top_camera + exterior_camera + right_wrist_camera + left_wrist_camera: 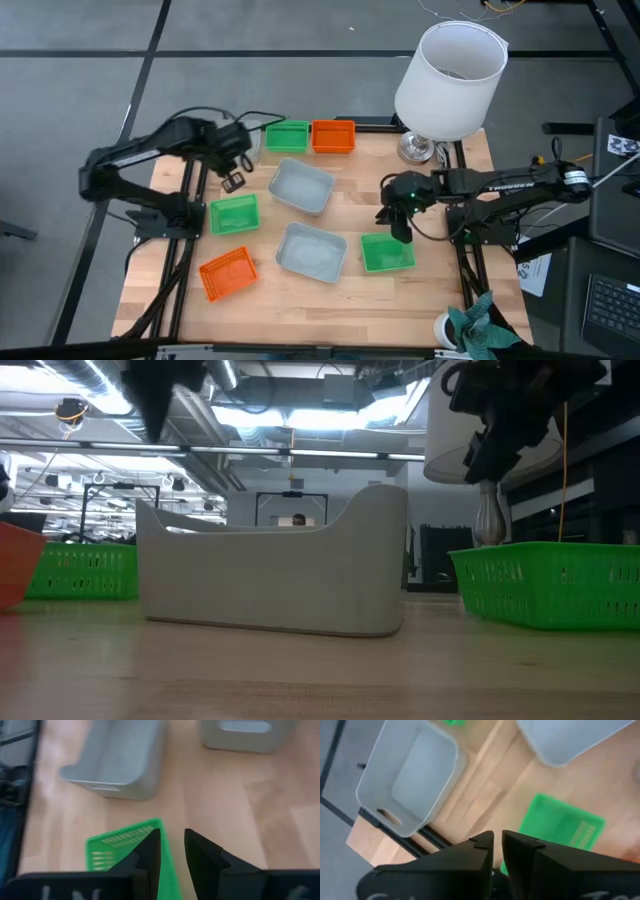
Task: Stack baskets by color
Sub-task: Stack the bottom green bin into the top green bin
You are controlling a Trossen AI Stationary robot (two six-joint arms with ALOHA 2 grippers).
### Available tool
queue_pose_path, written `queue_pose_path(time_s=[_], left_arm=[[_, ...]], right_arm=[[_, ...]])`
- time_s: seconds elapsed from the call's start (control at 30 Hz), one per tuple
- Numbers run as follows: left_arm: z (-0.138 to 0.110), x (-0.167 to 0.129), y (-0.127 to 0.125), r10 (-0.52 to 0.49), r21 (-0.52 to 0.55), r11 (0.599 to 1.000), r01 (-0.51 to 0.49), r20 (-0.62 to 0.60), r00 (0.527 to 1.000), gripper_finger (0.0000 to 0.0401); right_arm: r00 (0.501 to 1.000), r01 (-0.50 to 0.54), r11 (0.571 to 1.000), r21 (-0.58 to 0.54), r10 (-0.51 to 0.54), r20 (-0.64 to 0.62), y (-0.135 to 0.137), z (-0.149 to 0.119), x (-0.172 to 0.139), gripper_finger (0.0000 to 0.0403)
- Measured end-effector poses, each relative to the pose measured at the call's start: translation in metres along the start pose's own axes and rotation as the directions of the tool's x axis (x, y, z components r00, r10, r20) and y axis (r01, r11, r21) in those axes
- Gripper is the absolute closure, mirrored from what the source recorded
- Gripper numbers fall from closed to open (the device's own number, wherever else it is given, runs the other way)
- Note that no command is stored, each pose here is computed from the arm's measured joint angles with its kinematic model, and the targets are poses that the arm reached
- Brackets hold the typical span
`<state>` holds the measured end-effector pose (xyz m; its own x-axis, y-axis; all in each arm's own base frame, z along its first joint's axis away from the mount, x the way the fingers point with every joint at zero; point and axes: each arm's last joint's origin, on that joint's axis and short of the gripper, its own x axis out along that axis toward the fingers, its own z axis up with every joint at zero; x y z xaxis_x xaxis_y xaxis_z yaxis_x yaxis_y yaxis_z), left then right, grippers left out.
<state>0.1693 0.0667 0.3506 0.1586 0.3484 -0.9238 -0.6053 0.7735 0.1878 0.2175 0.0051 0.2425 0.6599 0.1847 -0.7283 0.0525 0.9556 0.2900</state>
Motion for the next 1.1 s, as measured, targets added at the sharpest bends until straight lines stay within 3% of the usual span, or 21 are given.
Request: queue_pose_path(time_s=[0.17, 0.33, 0.5, 0.77, 0.97, 1.1], left_arm=[[-0.036, 0.019, 0.004, 0.008, -0.007, 1.000, -0.008, 0.024, 1.000, 0.0360], [-0.053, 0.034, 0.004, -0.007, -0.019, 1.000, 0.008, 0.058, 0.998, 0.0361], [-0.055, 0.043, 0.001, -0.031, -0.024, 0.999, 0.033, 0.081, 0.996, 0.0360], [-0.048, 0.043, 0.000, -0.046, -0.040, 0.998, 0.053, 0.147, 0.988, 0.0362], [-0.047, 0.042, 0.000, -0.048, -0.037, 0.998, 0.055, 0.156, 0.987, 0.0362], [-0.047, 0.042, -0.001, -0.048, -0.035, 0.998, 0.055, 0.159, 0.986, 0.0362]], right_arm=[[1.000, -0.016, 0.999, 0.030, 0.016, -0.016, 0.001, 0.000, 0.007, 0.0315], [0.993, 0.001, 0.996, 0.092, 0.010, -0.118, -0.003, -0.005, 0.023, 0.0315], [0.972, -0.027, 0.991, 0.131, 0.057, -0.228, -0.006, -0.011, 0.047, 0.0296], [0.937, 0.000, 0.993, 0.117, 0.040, -0.346, -0.013, -0.021, 0.075, 0.0237], [0.910, 0.036, 0.997, 0.067, -0.005, -0.414, -0.015, -0.030, 0.093, 0.0237], [0.901, 0.075, 0.995, 0.062, -0.041, -0.431, -0.016, -0.034, 0.099, 0.0262]])
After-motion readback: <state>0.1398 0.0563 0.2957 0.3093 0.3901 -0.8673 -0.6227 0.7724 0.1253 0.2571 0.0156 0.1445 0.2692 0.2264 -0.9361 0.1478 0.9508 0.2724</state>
